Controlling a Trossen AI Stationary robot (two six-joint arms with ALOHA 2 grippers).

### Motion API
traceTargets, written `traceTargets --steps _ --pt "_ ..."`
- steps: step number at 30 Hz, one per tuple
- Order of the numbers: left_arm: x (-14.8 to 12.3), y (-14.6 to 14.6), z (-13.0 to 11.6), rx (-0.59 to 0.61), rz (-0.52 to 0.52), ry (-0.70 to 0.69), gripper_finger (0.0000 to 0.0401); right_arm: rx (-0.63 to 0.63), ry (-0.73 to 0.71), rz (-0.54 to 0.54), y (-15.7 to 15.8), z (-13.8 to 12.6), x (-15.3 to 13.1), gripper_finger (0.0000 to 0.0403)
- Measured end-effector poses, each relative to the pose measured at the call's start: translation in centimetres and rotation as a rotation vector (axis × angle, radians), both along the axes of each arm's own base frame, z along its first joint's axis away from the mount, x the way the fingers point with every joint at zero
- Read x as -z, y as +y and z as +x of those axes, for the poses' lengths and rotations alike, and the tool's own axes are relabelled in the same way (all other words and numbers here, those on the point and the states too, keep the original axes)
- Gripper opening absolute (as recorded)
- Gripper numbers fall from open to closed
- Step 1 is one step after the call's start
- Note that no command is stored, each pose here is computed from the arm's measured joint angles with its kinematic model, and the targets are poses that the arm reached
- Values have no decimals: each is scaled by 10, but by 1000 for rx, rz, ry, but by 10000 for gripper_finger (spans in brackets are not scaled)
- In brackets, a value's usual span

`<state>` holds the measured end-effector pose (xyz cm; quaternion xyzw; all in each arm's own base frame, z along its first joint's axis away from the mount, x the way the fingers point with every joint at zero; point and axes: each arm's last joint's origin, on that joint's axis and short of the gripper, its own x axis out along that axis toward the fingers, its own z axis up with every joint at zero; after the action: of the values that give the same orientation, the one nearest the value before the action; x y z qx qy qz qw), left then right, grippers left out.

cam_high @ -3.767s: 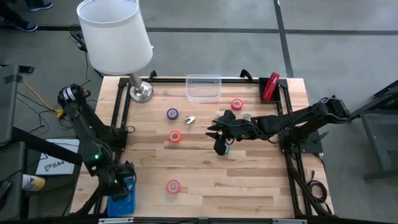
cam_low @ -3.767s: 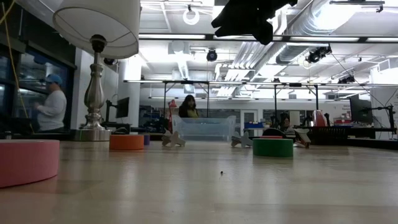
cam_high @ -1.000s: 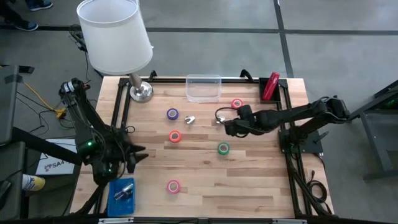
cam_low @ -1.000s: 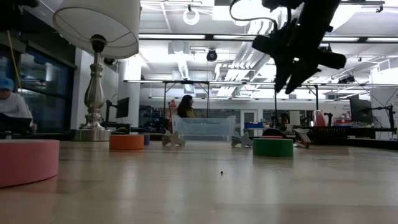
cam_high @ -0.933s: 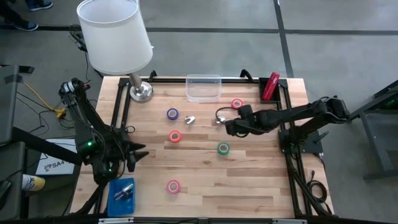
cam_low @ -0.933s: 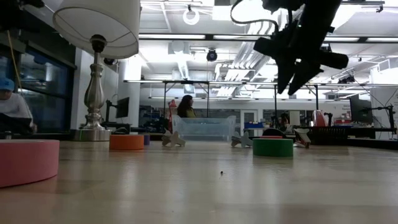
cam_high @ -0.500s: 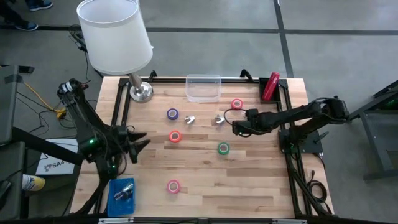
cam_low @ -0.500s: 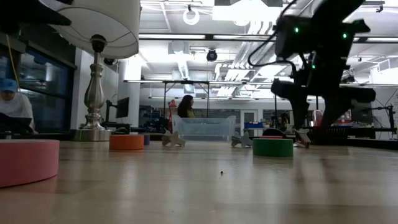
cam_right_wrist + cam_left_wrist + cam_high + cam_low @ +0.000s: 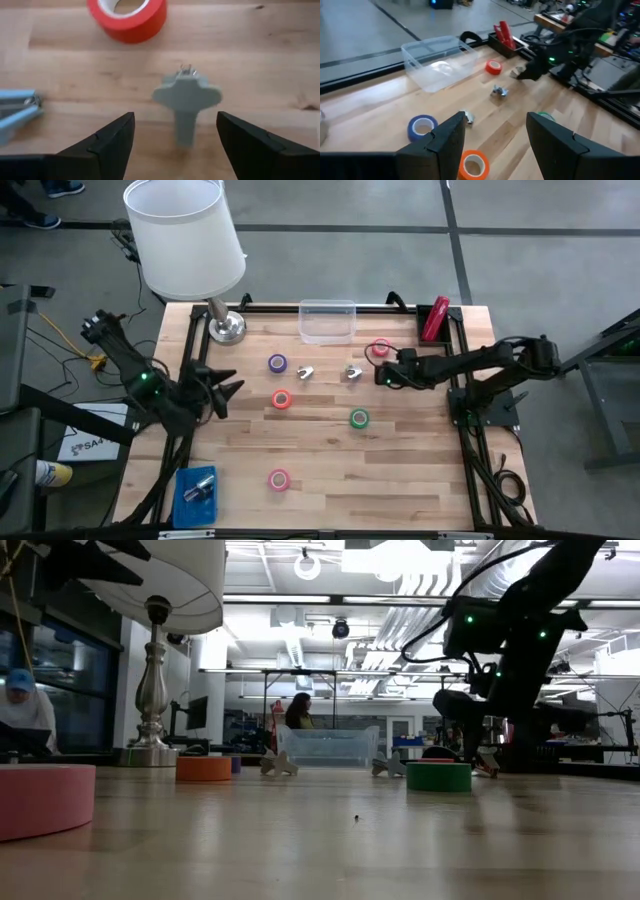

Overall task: Pick and place Stapler, Stapler remover, tape
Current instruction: Put the gray staple remover into the blue bin

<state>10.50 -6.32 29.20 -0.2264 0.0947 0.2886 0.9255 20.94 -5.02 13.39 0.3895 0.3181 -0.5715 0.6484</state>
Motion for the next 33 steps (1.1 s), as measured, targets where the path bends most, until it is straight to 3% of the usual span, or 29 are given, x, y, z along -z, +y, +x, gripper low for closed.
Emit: traceTargets --steps 8,19,30,33 --pt "-17 8 2 99 25 -9 206 9 12 4 -12 -2 1 240" --pt "-18 13 7 102 30 12 206 -13 50 40 -14 1 11 166" --pt "-18 12 7 116 27 17 206 -38 53 51 -14 1 11 47" --pt "-18 12 7 117 26 18 206 -54 56 51 -14 2 11 36"
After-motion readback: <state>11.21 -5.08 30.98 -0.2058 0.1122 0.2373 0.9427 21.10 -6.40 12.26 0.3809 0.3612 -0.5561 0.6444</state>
